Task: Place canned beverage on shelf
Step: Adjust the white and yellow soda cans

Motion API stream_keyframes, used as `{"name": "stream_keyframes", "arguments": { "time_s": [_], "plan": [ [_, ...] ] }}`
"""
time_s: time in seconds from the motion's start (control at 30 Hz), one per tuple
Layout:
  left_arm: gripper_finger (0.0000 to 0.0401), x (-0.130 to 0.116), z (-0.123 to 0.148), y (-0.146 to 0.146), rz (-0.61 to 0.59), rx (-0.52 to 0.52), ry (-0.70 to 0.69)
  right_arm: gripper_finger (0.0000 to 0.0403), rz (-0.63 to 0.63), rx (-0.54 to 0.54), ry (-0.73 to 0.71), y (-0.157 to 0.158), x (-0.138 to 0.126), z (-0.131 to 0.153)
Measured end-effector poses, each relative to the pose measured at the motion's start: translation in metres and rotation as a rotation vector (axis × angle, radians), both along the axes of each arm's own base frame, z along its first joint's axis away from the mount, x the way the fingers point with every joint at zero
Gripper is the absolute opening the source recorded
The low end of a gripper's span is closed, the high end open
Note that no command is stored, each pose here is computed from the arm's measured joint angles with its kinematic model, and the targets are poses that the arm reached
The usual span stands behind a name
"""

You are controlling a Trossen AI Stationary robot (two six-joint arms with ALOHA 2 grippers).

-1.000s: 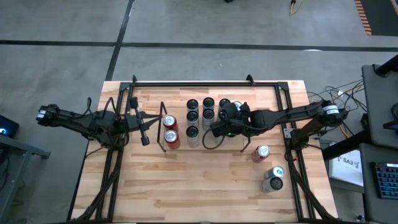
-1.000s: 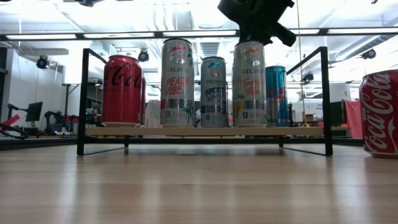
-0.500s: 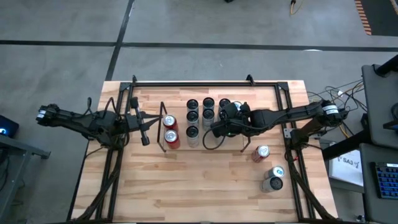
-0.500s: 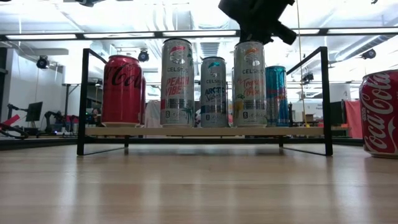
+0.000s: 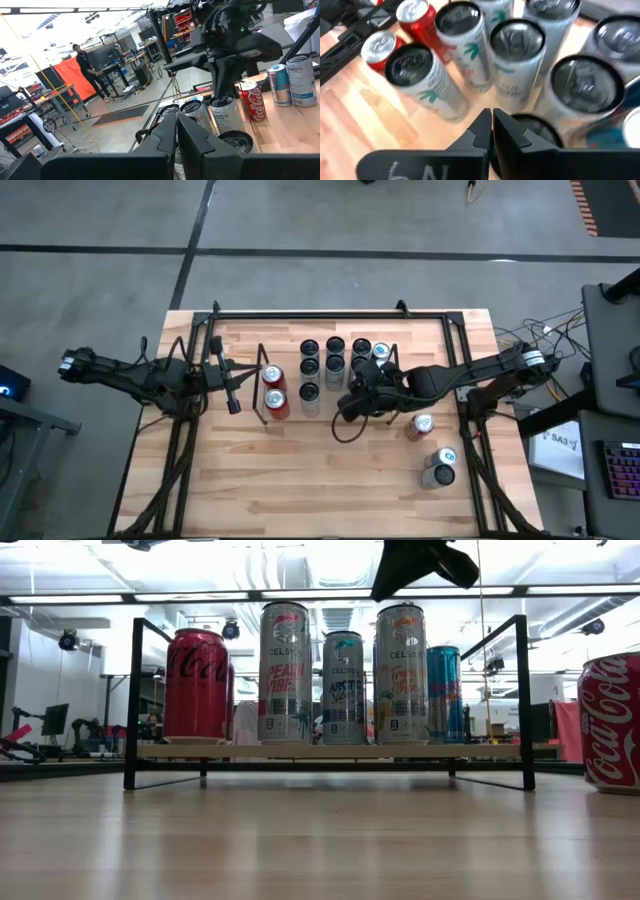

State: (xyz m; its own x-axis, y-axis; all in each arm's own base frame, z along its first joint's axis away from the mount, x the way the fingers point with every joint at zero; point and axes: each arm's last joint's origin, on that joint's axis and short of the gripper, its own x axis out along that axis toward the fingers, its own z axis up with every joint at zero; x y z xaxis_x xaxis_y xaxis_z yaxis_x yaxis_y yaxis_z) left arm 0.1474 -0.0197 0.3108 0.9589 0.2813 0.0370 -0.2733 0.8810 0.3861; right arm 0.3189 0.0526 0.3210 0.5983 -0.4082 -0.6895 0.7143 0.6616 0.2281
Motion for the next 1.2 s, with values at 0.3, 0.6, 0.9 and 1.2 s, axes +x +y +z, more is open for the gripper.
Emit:
{"name": "stream_keyframes", "arguments": {
  "time_s": [0.3,0.6,0.9,1.2],
  "plan": [
    [0.0000,0.000,0.000,0.000,0.000,0.000,0.000,0.0009,-0.054,0.065,0.073,0.004,-0.006,-0.010],
    [0.0000,0.000,0.000,0.000,0.000,0.000,0.000,0.0009,-0.090,0.072,0.096,0.003,-0.010,-0.011],
    [0.0000,0.000,0.000,0.000,0.000,0.000,0.000,0.0009,-0.072,0.042,0.089,0.004,-0.009,-0.007],
    [0.0000,0.000,0.000,0.000,0.000,0.000,0.000,0.0009,-0.138,-0.103,0.045,-0.004,-0.007,0.001]
  ]
}}
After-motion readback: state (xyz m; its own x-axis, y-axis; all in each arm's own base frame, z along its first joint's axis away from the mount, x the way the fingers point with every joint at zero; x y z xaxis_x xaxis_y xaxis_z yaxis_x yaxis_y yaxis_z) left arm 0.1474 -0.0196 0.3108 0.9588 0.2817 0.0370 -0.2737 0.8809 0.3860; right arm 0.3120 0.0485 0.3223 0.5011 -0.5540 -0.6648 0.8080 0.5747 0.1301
